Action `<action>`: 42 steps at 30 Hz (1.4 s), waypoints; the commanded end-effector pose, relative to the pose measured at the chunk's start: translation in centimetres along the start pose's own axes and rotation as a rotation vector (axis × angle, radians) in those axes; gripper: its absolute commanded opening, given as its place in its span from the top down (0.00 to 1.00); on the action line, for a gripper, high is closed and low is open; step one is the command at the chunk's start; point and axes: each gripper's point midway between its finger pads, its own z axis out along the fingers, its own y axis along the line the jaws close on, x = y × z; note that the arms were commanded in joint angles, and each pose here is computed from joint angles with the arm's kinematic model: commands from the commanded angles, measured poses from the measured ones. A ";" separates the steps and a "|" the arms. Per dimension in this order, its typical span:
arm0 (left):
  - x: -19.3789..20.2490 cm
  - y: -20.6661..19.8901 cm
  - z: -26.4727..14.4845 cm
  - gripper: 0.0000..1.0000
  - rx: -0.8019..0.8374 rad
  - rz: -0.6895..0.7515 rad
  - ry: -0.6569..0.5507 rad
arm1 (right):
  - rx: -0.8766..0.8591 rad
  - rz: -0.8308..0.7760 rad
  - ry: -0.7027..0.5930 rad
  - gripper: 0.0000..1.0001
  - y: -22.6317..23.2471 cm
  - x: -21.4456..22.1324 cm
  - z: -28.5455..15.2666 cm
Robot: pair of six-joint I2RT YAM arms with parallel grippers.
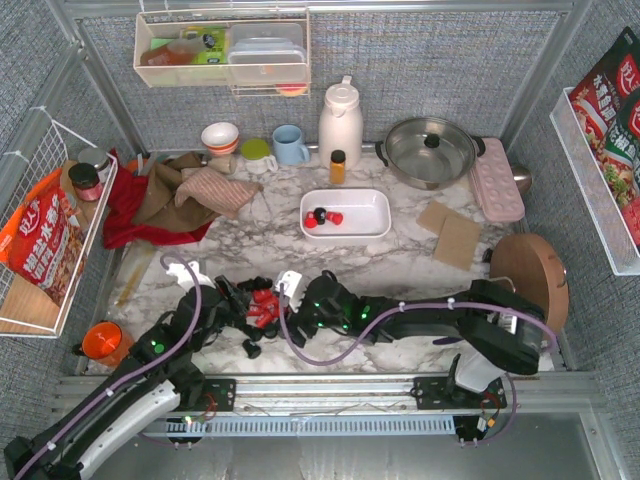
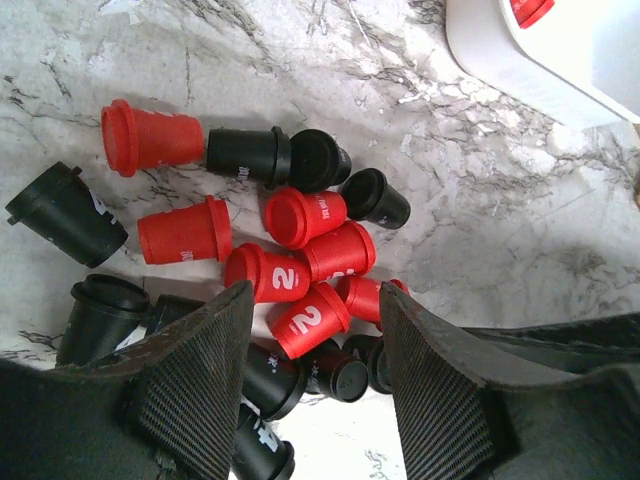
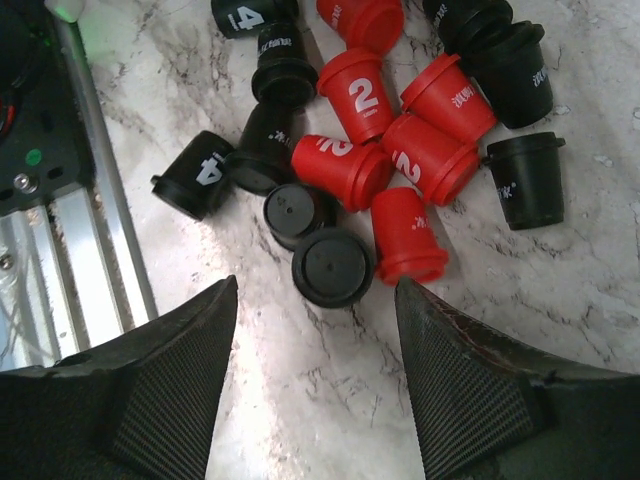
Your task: Mix the coffee capsules in the storage basket
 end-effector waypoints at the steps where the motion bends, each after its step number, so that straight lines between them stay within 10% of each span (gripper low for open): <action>1: -0.2 -0.6 -0.2 0.38 0.029 -0.047 -0.007 | 0.007 -0.015 -0.039 0.32 0.2 -1.0 1.6; 42: -0.2 -0.9 -0.1 0.38 0.048 -0.031 -0.010 | 0.183 -0.167 0.176 0.41 -1.8 3.5 2.9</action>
